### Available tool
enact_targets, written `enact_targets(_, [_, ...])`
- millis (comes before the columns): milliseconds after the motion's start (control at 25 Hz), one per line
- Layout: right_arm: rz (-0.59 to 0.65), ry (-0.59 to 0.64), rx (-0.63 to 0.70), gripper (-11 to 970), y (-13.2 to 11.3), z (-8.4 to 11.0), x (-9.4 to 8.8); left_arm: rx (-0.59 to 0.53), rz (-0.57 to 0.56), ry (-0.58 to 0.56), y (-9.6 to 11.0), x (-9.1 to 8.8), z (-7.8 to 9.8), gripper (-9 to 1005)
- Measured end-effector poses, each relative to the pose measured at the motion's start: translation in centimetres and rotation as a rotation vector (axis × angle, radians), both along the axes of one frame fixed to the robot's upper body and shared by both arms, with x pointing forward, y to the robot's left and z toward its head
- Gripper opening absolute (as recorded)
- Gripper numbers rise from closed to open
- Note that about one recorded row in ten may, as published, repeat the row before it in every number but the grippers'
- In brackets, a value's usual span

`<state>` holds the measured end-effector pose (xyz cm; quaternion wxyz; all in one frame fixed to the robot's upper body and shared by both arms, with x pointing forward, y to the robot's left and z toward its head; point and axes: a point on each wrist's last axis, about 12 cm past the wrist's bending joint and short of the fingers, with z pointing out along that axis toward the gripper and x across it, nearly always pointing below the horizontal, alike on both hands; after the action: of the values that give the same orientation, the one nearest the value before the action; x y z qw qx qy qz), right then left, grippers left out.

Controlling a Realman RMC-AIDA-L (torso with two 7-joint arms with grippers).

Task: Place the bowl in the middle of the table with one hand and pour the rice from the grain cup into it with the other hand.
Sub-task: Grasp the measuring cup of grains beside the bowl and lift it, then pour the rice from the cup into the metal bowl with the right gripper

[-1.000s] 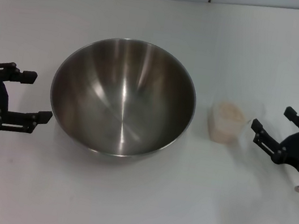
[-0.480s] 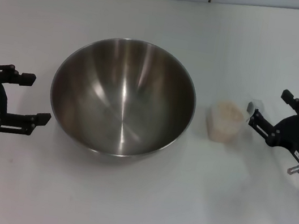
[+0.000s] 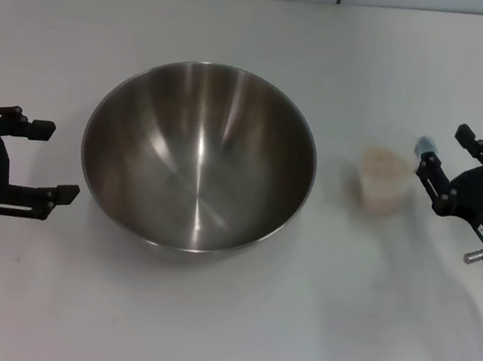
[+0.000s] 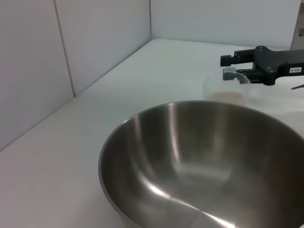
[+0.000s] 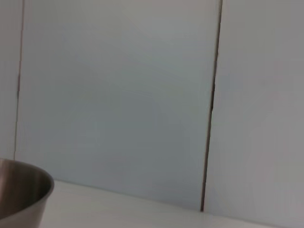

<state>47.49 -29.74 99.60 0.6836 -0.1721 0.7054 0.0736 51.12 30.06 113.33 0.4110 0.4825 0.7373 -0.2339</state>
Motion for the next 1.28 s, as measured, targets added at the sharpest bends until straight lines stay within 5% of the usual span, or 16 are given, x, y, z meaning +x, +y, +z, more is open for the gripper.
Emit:
enact_targets(240, [0.005,-0.025,0.005,531,0.7,0.2,0.1,0.001,-0.002,-0.003,-0.1,0.1,0.1,847])
enact_targets(320, [0.006,-0.026,0.007,291,0.7,0.2,0.1,0.001,-0.003,-0.004,-0.1,0.1,0.1,848])
enact_targets(560, [0.004,-0.027,0.007,95,0.7,0.2,0.0,0.002,-0.008,-0.012,-0.2,0.3,0.3,848])
enact_targets(1000, [0.009,-0.195,0.071,14,0.6,2.1,-0.8,-0.001,-0.009,-0.008,-0.3,0.3,0.2,848])
enact_targets(1280, [0.044,-0.509,-0.119,14,4.7,5.6,2.4,0.001,-0.011,-0.015,-0.4,0.5,0.4,848])
